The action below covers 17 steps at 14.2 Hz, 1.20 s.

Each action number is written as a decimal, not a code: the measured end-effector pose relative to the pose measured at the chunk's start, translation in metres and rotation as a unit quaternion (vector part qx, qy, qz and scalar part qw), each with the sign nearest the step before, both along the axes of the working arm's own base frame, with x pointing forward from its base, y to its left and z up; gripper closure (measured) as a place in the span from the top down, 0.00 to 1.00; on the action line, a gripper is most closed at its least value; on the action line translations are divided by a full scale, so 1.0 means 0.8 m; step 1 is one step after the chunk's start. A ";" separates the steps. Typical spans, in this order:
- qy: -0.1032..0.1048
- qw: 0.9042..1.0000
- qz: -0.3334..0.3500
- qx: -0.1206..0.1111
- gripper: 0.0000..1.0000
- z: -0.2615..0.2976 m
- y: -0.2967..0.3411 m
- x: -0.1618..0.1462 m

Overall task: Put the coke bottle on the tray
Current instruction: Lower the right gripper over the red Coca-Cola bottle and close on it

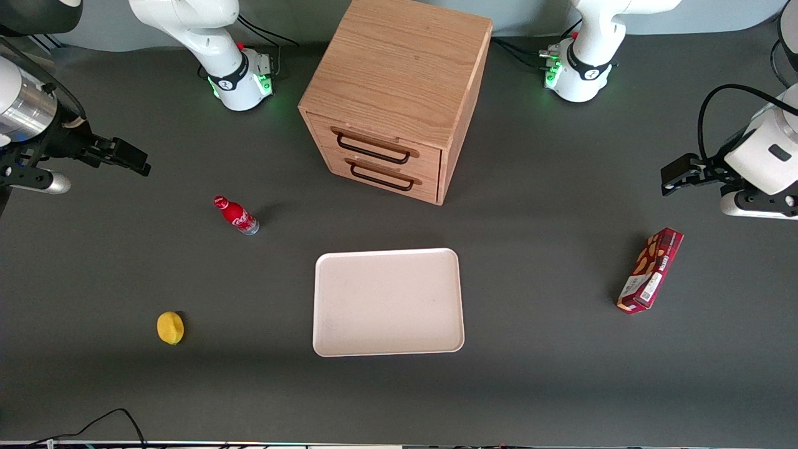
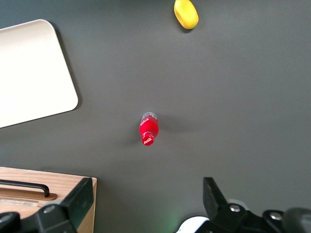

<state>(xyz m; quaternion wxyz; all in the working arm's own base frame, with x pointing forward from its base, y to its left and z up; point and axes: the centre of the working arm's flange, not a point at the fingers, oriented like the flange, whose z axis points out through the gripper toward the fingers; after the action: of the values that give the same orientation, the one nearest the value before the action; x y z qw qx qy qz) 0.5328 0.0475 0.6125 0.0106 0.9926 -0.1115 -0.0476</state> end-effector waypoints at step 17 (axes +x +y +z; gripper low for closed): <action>0.017 1.000 0.017 0.018 1.00 -0.355 0.035 -0.051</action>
<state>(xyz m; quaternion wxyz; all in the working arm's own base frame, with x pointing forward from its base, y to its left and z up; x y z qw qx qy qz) 0.4923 0.0757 0.3283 -0.0049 0.9934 -0.0931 -0.0662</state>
